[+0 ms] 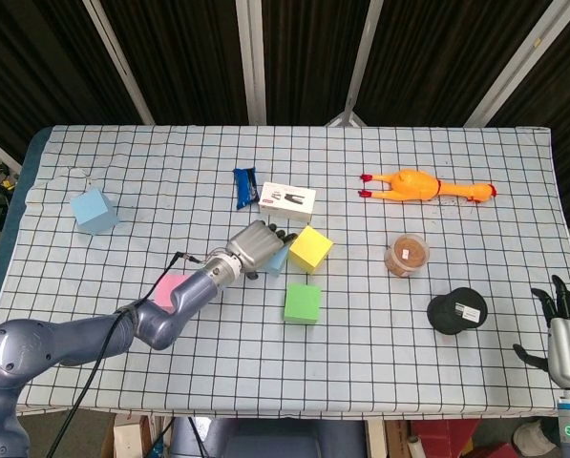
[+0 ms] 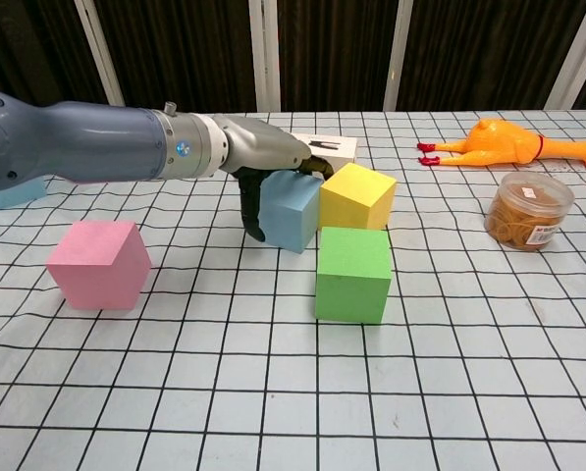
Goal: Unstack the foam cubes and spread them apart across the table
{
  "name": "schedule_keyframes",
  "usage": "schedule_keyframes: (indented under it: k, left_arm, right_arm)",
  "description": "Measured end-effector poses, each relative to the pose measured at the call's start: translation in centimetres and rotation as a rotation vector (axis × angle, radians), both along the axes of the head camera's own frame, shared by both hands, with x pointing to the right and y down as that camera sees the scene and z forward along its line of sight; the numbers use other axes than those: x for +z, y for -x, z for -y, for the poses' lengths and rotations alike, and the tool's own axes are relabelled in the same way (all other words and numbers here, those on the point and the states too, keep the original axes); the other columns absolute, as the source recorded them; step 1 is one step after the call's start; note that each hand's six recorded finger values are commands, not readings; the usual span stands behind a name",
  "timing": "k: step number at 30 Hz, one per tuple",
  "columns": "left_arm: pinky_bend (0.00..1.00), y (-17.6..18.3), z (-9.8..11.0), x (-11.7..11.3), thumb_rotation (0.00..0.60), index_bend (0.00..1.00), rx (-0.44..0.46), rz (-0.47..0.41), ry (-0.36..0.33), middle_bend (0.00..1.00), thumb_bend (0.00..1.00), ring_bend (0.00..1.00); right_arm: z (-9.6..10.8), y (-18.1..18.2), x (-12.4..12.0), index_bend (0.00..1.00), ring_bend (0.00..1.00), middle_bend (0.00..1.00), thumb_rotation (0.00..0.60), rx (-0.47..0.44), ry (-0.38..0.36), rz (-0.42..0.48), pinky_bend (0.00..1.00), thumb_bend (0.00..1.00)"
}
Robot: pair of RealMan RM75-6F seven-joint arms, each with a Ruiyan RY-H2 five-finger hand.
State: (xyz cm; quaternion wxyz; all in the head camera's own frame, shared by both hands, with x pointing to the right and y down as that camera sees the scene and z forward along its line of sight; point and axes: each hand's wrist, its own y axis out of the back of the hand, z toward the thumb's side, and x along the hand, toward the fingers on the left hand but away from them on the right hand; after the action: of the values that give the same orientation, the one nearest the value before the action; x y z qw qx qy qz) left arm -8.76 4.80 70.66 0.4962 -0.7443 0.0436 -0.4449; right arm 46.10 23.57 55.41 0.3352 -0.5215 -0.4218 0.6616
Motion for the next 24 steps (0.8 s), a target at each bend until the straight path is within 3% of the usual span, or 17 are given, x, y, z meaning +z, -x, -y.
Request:
schedule_keyframes:
  k: [7, 12, 15, 17, 19, 22, 24]
  left_arm:
    - [0.55, 1.0, 1.7, -1.4, 0.600, 0.25, -0.018, -0.035, -0.134, 0.42, 0.34, 0.45]
    - [0.55, 3.4, 3.3, -2.1, 0.600, 0.26, -0.032, -0.006, -0.201, 0.41, 0.34, 0.45]
    - [0.54, 4.9, 4.0, -2.2, 0.600, 0.24, -0.030, 0.027, -0.239, 0.37, 0.27, 0.44]
    - [0.52, 5.6, 4.5, -2.3, 0.600, 0.21, -0.022, 0.048, -0.274, 0.29, 0.17, 0.38]
    - [0.43, 6.4, 5.1, -2.5, 0.600, 0.16, -0.016, 0.077, -0.330, 0.17, 0.07, 0.23]
    - [0.24, 7.6, 6.0, -2.5, 0.600, 0.08, -0.013, 0.135, -0.403, 0.04, 0.01, 0.03]
    - [0.17, 8.2, 6.4, -2.4, 0.600, 0.05, -0.018, 0.170, -0.436, 0.00, 0.00, 0.00]
  right_arm:
    - [-0.1, 0.2, 0.1, 0.21, 0.14, 0.02, 0.600, -0.005, 0.007, 0.012, 0.02, 0.00]
    - [-0.2, 0.3, 0.2, 0.21, 0.14, 0.02, 0.600, -0.005, 0.018, 0.021, 0.02, 0.00]
    - [-0.2, 0.3, 0.3, 0.21, 0.14, 0.02, 0.600, -0.006, 0.021, 0.020, 0.02, 0.00]
    - [-0.2, 0.2, 0.3, 0.21, 0.14, 0.02, 0.600, -0.004, 0.022, 0.020, 0.02, 0.00]
    - [-0.2, 0.2, 0.3, 0.21, 0.14, 0.02, 0.600, 0.001, 0.023, 0.023, 0.02, 0.00]
    - [-0.2, 0.2, 0.3, 0.21, 0.14, 0.02, 0.600, 0.000, 0.027, 0.021, 0.02, 0.00]
    - [-0.3, 0.3, 0.4, 0.21, 0.14, 0.02, 0.600, -0.004, 0.031, 0.021, 0.02, 0.00]
